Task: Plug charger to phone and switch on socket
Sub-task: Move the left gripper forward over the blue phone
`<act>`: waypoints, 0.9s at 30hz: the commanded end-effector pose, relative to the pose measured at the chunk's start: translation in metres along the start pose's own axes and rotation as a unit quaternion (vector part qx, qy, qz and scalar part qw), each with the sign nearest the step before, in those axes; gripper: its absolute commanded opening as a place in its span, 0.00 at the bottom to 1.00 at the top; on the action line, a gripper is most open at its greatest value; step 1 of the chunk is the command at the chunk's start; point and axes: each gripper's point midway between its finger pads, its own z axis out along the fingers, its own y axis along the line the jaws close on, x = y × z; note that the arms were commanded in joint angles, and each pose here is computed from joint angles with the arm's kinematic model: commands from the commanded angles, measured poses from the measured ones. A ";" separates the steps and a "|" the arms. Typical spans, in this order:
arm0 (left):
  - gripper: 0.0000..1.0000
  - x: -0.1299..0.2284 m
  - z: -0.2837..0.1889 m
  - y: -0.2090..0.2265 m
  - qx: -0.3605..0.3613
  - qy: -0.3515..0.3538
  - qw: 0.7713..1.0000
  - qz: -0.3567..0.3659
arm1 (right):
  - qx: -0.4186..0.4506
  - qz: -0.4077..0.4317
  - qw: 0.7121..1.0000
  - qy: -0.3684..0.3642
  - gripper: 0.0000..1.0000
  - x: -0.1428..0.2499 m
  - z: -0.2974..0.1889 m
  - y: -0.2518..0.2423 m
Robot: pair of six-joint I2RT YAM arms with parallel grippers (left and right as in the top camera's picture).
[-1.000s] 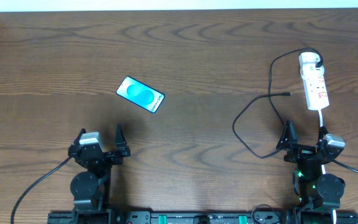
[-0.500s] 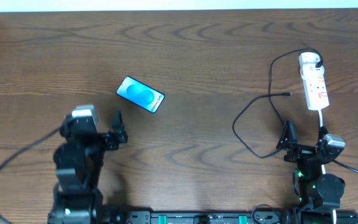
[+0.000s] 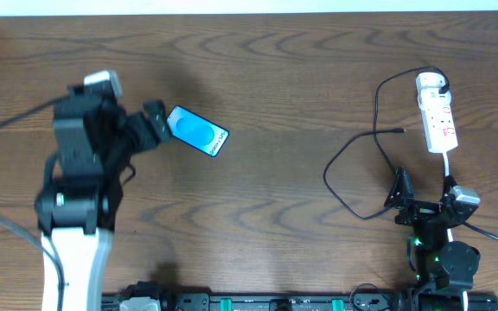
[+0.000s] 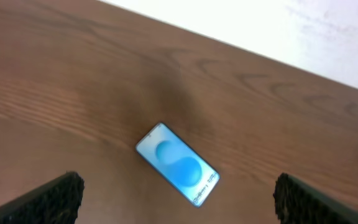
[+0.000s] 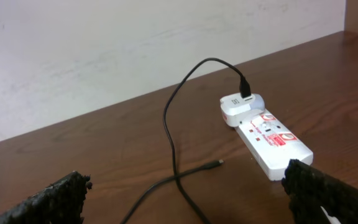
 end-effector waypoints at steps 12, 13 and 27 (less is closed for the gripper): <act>0.98 0.003 0.040 -0.042 0.047 0.079 0.996 -0.018 | -0.004 0.003 1.000 0.003 0.99 0.002 0.000 0.002; 0.98 0.003 0.041 -0.039 0.036 0.080 0.995 -0.043 | -0.004 0.003 1.000 0.003 0.99 0.002 0.000 0.002; 0.98 -0.006 0.055 -0.009 -0.091 0.041 0.975 -0.196 | -0.004 0.003 1.000 0.003 0.99 0.002 0.000 0.002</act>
